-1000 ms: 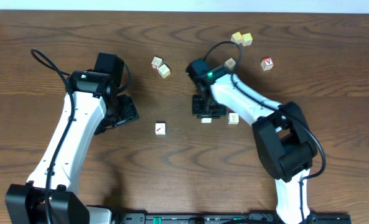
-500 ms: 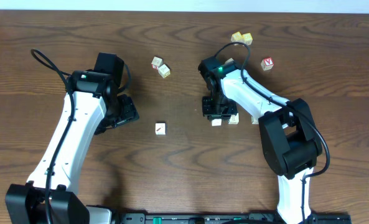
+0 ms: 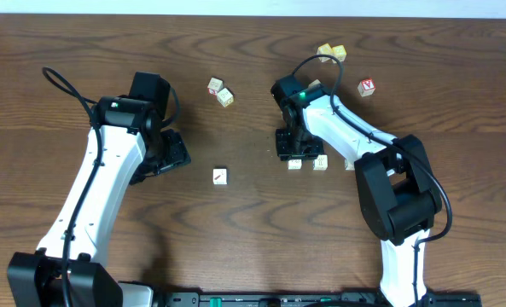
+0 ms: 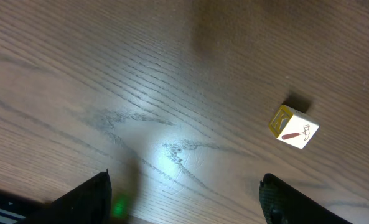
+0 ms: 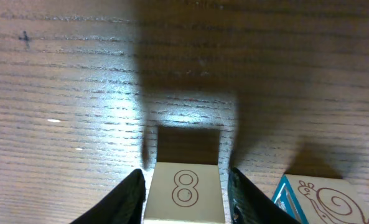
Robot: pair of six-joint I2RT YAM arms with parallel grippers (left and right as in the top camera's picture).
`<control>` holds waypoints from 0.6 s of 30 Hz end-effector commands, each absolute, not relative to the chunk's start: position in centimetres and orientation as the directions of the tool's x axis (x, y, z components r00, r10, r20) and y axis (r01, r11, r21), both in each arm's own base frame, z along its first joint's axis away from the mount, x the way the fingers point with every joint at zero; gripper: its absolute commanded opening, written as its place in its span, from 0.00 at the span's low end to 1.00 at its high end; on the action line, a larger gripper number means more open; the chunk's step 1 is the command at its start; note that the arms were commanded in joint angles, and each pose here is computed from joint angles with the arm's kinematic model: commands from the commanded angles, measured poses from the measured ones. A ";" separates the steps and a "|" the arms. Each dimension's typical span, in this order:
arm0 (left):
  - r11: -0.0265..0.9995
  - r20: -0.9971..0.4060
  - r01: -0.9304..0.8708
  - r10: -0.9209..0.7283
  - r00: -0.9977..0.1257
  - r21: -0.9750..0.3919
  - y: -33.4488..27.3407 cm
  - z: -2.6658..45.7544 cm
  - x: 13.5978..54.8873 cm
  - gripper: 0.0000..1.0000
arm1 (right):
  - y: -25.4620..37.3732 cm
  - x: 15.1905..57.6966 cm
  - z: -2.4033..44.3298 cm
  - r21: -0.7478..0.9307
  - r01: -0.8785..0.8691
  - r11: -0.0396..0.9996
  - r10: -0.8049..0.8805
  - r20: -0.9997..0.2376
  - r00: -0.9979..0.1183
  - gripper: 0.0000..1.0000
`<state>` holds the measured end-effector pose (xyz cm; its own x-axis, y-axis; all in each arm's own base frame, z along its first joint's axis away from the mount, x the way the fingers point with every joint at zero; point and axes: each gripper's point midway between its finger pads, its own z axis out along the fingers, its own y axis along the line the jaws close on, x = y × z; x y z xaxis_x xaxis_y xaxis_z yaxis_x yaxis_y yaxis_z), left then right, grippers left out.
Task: Lift 4 blocks
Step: 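Grasp the 8 frog block with the right gripper, place in the row, then move the right arm aside and the left gripper toward the 4 block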
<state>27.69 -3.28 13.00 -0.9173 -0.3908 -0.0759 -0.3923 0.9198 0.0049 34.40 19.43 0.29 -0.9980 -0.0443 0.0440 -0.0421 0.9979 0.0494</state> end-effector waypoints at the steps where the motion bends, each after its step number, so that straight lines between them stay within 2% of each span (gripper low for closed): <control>1: 0.911 -0.073 -0.410 -0.408 -0.910 0.028 -2.8 12.8 27.3 0.76 | 19.1 34.5 0.0 0.034 -0.053 0.998 -0.054 0.044 -0.998 0.43; 4: 0.912 -0.073 -0.410 -0.407 -0.910 0.028 -2.8 12.8 27.3 0.76 | 19.2 34.8 0.7 0.037 -0.054 0.998 -0.055 0.039 -0.998 0.45; 8: 0.912 -0.074 -0.410 -0.407 -0.910 0.028 -2.8 12.8 27.3 0.76 | 19.9 36.1 4.2 0.045 -0.094 0.995 -0.095 0.020 -0.995 0.48; 14: 0.911 -0.074 -0.410 -0.408 -0.910 0.029 -2.8 12.8 27.3 0.76 | 20.9 36.8 8.7 0.068 -0.134 0.989 -0.134 -0.004 -0.991 0.61; 18: 0.912 -0.075 -0.410 -0.407 -0.910 0.028 -2.8 12.8 27.4 0.76 | 24.2 35.5 9.5 0.185 -0.197 0.963 -0.203 0.010 -0.979 0.70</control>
